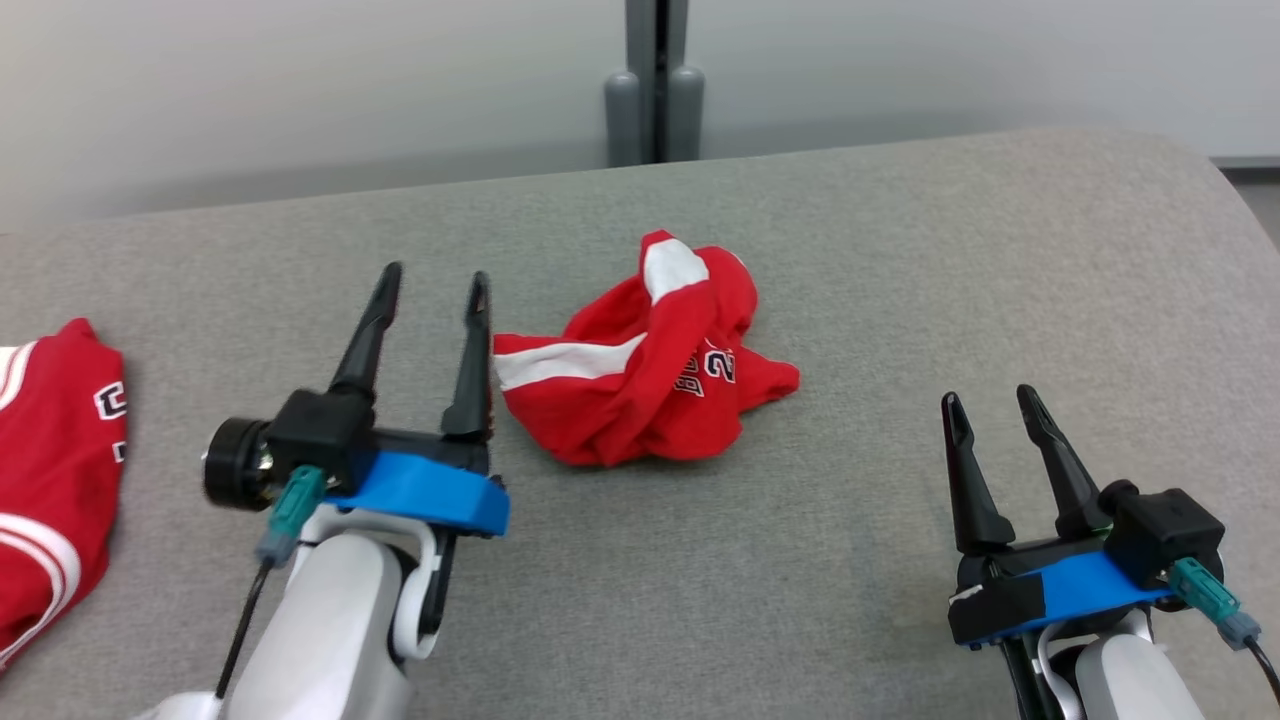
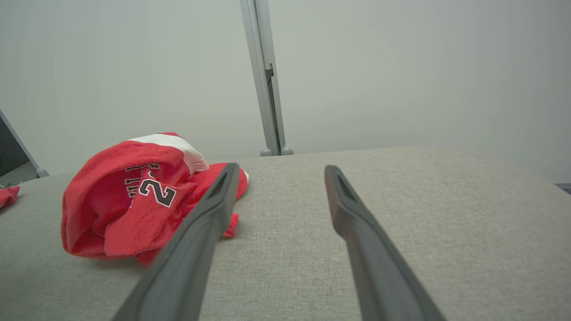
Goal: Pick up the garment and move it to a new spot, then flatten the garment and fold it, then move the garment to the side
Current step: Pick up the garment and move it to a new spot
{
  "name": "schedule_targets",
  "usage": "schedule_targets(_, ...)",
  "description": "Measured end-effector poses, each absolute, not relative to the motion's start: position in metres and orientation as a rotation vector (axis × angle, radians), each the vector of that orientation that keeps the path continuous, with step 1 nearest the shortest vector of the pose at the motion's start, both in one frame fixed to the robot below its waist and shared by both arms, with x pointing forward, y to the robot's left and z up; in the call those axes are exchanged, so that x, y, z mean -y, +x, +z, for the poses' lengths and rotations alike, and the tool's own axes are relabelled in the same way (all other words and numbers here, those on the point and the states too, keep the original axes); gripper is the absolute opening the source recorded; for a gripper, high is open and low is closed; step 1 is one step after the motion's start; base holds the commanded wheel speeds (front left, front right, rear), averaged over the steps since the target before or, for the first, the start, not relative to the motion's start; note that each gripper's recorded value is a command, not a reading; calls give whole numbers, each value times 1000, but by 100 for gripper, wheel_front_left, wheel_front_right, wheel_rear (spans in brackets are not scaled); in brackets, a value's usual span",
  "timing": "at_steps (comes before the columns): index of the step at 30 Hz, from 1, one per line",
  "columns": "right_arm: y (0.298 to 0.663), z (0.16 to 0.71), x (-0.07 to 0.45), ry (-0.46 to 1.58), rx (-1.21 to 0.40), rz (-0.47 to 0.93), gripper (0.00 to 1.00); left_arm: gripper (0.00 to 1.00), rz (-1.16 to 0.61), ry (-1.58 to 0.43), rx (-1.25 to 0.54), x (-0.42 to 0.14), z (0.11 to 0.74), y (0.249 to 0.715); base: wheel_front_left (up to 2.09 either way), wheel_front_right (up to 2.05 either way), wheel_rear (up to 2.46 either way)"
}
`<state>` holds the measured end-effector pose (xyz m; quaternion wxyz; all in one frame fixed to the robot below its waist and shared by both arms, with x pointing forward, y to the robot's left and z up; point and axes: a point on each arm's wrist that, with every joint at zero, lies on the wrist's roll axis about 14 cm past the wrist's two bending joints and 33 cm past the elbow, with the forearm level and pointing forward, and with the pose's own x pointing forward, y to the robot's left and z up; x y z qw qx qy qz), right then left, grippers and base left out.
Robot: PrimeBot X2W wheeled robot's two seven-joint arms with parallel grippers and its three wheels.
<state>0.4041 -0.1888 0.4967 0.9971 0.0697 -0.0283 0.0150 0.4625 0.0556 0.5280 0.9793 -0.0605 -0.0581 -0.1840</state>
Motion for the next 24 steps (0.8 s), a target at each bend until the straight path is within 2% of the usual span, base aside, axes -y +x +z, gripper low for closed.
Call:
schedule_targets(13,407,499,158,145,60,116,100,100,-82,-111,121,-156,524,423,0,0,0)
schedule_targets(24,402,499,150,141,56,141,100,100,-16,-101,101,-176,515,395,0,0,0)
